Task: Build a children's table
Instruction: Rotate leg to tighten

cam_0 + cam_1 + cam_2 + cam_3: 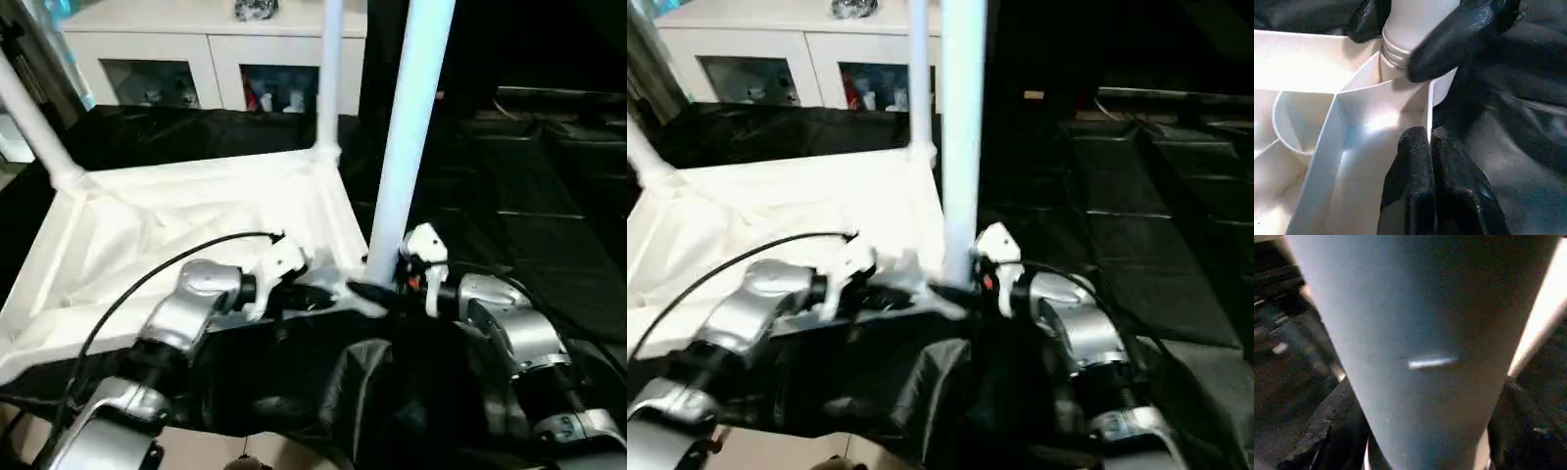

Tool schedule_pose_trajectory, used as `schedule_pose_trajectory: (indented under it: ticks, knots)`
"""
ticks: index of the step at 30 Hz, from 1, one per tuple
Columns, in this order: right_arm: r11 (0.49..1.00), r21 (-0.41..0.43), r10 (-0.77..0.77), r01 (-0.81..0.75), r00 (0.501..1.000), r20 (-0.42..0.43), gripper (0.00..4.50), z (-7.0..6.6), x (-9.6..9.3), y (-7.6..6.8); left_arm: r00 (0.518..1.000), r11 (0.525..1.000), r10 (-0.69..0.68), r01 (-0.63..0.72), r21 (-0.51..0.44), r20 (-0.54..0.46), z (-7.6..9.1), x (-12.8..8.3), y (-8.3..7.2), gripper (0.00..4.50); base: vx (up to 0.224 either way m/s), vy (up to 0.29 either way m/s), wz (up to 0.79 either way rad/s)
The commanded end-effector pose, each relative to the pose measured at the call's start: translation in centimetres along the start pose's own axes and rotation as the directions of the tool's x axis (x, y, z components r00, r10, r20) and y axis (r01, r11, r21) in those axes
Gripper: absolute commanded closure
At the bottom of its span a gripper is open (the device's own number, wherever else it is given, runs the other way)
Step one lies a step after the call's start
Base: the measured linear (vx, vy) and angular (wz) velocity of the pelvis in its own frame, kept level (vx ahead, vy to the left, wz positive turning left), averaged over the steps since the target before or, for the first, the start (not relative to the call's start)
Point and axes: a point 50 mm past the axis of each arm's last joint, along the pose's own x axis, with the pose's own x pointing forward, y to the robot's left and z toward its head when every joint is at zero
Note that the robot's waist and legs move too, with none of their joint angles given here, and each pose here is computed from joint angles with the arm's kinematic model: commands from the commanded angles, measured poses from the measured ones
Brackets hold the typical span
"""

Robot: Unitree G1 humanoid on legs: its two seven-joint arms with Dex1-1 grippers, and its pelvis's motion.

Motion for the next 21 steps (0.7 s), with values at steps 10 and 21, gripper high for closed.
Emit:
schedule_pose_trajectory:
  ticks: [10,21]
  knots:
    - [0.918,0.142,-0.363,0.370,0.929,-0.076,1.81,-0.8,5.3,1.1,0.954,0.965,0.260,-0.263,0.006,0.148,4.3,2.6,1.8,4.50,0.000,0.000,0.00]
    - [0.998,0.059,-0.036,0.034,0.999,0.032,0.76,0.2,3.9,2.4,0.986,0.994,0.093,-0.099,0.039,0.142,3.5,2.2,0.6,4.50,0.000,0.000,0.00]
